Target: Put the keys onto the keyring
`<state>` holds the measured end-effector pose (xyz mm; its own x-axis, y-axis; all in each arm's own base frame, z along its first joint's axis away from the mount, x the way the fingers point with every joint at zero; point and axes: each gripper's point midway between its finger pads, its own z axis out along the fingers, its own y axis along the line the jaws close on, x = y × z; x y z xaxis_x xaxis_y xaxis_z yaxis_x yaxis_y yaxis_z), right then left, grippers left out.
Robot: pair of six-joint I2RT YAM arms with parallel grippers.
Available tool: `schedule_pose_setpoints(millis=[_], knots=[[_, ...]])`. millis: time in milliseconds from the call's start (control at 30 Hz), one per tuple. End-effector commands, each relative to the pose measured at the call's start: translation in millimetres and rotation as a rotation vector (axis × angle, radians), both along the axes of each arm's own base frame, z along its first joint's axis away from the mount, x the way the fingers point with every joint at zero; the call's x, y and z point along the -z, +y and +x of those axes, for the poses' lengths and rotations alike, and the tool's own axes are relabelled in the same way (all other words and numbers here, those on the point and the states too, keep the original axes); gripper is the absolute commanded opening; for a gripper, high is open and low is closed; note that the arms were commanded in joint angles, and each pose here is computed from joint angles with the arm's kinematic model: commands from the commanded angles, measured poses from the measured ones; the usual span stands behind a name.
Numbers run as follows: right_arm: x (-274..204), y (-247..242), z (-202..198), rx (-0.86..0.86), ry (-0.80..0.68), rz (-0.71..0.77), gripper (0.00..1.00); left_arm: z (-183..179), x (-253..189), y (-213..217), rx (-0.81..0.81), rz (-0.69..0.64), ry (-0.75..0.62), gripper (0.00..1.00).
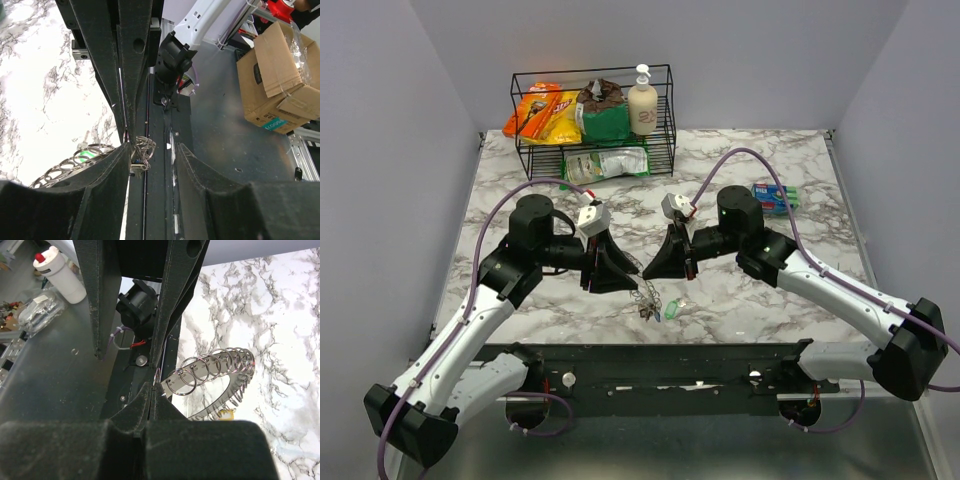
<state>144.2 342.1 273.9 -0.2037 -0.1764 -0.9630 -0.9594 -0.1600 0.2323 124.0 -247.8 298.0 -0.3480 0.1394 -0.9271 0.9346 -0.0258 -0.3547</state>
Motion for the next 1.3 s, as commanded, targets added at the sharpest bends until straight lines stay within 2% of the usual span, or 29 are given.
schedule_pose_setpoints(millis=[0, 300, 733, 933, 1267], knots=[[-29, -1, -5, -0.032, -0.071, 0.065, 0.01, 0, -6, 0, 0.003, -0.001, -0.017, 0.49], [-29, -2, -7, -0.043, -0.069, 0.067, 0.01, 7, -19, -2, -0.028, -0.043, -0.078, 0.49], [-32, -1, -4, -0.029, -0.077, 0.070, 0.01, 15, -4, -7, -0.033, -0.015, -0.027, 0.45], [-31, 0, -3, -0.022, -0.076, 0.067, 0.01, 14, 0, -9, -0.022, -0.008, -0.015, 0.38], [-34, -1, -1, -0.008, -0.085, 0.073, 0.01, 12, 16, -10, -0.027, 0.043, 0.018, 0.36]])
